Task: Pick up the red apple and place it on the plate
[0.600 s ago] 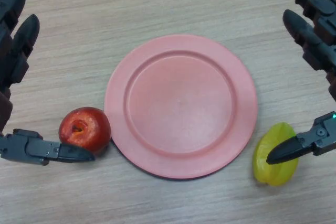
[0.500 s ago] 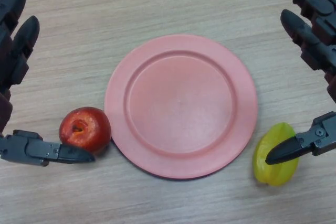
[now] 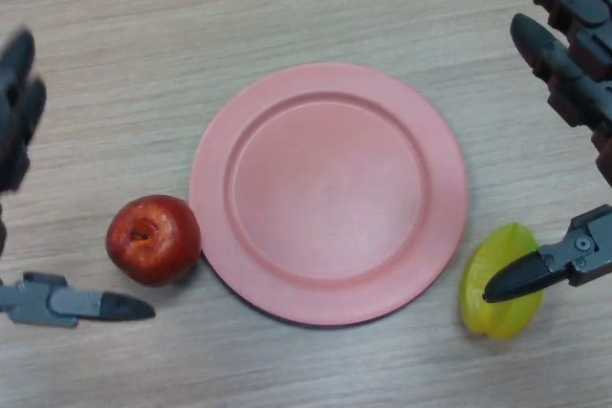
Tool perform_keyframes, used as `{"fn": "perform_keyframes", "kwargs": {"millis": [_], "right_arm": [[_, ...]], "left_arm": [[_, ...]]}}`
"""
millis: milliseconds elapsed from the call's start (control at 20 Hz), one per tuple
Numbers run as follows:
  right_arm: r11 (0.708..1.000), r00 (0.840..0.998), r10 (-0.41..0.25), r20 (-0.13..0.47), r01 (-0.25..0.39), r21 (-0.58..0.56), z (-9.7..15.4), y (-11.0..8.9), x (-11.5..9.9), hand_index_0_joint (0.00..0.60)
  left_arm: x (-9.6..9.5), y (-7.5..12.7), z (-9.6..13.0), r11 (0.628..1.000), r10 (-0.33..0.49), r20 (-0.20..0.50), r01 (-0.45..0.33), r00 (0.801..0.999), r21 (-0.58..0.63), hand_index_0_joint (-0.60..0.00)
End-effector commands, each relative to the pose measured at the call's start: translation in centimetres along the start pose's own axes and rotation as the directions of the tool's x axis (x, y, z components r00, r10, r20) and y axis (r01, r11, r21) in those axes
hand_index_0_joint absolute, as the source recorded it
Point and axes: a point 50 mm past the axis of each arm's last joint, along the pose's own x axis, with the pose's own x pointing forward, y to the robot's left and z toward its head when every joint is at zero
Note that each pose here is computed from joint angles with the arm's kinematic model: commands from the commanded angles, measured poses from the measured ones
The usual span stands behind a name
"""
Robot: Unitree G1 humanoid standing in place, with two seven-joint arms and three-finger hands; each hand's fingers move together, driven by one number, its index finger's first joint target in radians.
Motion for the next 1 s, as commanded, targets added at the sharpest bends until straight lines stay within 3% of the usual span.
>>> {"fn": "perform_keyframes", "kwargs": {"millis": [50,200,350,450,500,550,600,700,800,900,1000], "right_arm": [[0.997,0.982,-0.016,0.188,0.031,-0.077,2.8,-0.4,-0.4,0.000],[0.997,0.982,-0.013,0.189,0.027,-0.074,2.7,-0.2,-0.3,0.000],[0.997,0.983,-0.015,0.186,0.028,-0.069,2.7,-0.2,-0.5,0.000],[0.997,0.982,-0.016,0.188,0.030,-0.069,2.7,-0.3,-0.5,0.000],[0.997,0.982,-0.019,0.189,0.031,-0.064,2.8,-0.3,-0.5,0.000],[0.998,0.982,-0.022,0.190,0.033,-0.059,2.8,-0.4,-0.5,0.000],[0.998,0.981,-0.031,0.192,0.041,-0.045,2.9,-0.7,-0.7,0.000],[0.998,0.981,-0.040,0.191,0.047,-0.036,2.9,-1.0,-0.8,0.000],[0.998,0.982,-0.046,0.185,0.052,-0.024,3.0,-1.2,-1.0,0.000],[0.998,0.982,-0.056,0.183,0.062,-0.027,3.1,-1.4,-1.0,0.000],[0.997,0.980,-0.062,0.187,0.068,-0.029,3.3,-1.5,-1.0,0.000]], "left_arm": [[0.1,0.4,0.8,0.988,0.026,0.169,-0.051,0.985,0.146,0.000],[0.6,-0.8,-2.4,0.987,0.020,0.084,-0.033,0.996,0.156,0.000],[1.2,-1.9,-3.9,0.980,-0.027,0.023,0.022,0.999,0.199,0.000],[1.4,-2.2,-4.1,0.973,-0.039,0.027,0.032,0.999,0.227,-0.201],[1.5,-2.5,-4.3,0.965,-0.058,0.023,0.050,0.998,0.259,-0.351],[1.5,-2.9,-4.5,0.952,-0.091,0.010,0.084,0.996,0.293,-0.451],[1.2,-3.2,-4.8,0.936,-0.134,-0.034,0.138,0.990,0.324,-0.598],[1.5,-2.5,-4.6,0.916,-0.006,-0.063,0.031,0.998,0.400,-0.600],[1.8,-2.5,-2.6,0.890,0.012,-0.030,0.003,0.999,0.456,-0.600],[2.8,-3.3,-0.1,0.852,-0.043,0.078,-0.004,0.996,0.523,-0.600],[4.3,-4.8,1.8,0.876,-0.105,0.155,0.018,0.982,0.481,-0.600]]}}
